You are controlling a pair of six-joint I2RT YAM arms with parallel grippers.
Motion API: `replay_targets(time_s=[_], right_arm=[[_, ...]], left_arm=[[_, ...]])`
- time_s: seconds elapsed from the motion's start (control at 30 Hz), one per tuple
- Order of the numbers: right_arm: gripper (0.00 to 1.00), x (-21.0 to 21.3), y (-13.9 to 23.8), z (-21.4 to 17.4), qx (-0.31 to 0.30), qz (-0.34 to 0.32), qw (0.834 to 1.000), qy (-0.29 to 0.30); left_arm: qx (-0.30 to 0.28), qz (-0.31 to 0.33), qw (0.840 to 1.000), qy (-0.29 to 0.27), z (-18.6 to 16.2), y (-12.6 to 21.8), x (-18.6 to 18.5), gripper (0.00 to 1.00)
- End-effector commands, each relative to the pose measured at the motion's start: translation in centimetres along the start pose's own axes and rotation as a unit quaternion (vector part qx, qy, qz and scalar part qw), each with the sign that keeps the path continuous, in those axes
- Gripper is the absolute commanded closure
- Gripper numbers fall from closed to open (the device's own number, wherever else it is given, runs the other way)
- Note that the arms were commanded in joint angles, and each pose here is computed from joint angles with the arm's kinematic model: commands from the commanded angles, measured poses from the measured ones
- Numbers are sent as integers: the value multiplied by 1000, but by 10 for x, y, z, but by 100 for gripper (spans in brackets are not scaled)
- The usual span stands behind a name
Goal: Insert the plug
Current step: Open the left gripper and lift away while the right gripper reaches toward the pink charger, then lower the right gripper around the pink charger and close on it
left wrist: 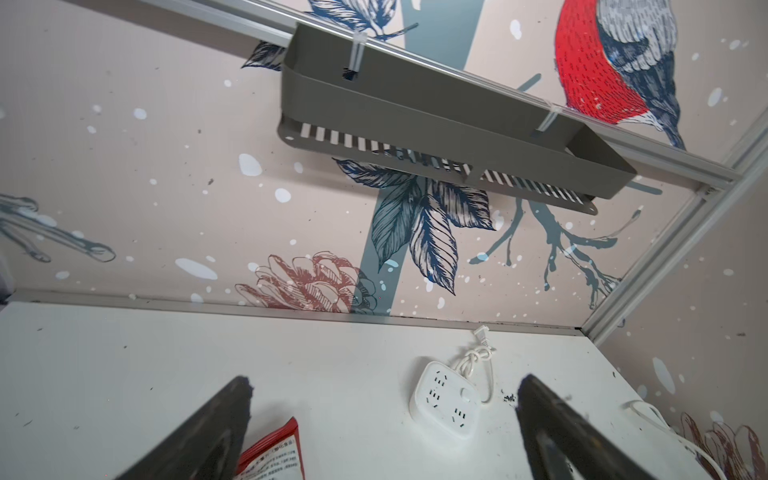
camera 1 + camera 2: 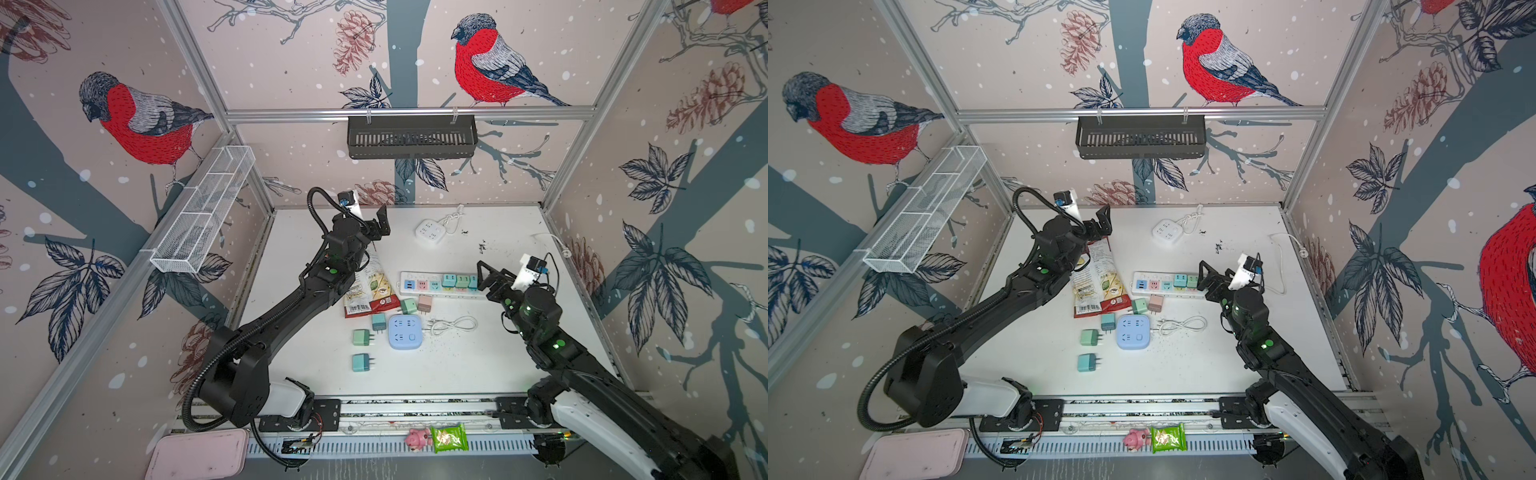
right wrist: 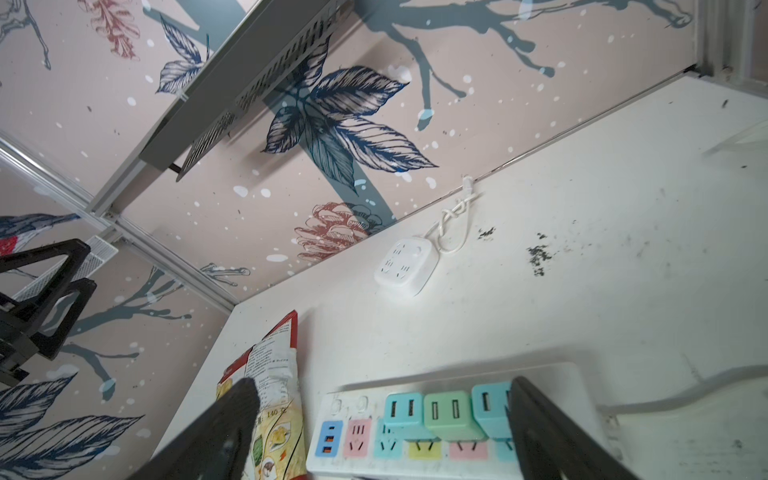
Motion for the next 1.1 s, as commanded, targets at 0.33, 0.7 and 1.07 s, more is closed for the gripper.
replay_targets(time_s=[0.33,0.7,1.07], right_arm=[[18,29,-44,-92,118,-84,989,33],[39,23,-81,-159,220,-130,965,54],[44,5,-87,-192,258,-168,949,66]], left_arm=[[18,148,988,49,-24,6,43,1],[-70,160,974,142,-46,44,69,3],[-71,246,949,185,-51,63,87,3]])
Point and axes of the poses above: each gripper's point midway between its finger pads, its own y axis back along the fingers, its own x axis along the line the jaws close on, z = x × y, the point moved 8 cm from there along y, back along the fingers, and after that the axes turned 12 degrees about -y, right-handed, at the moved point
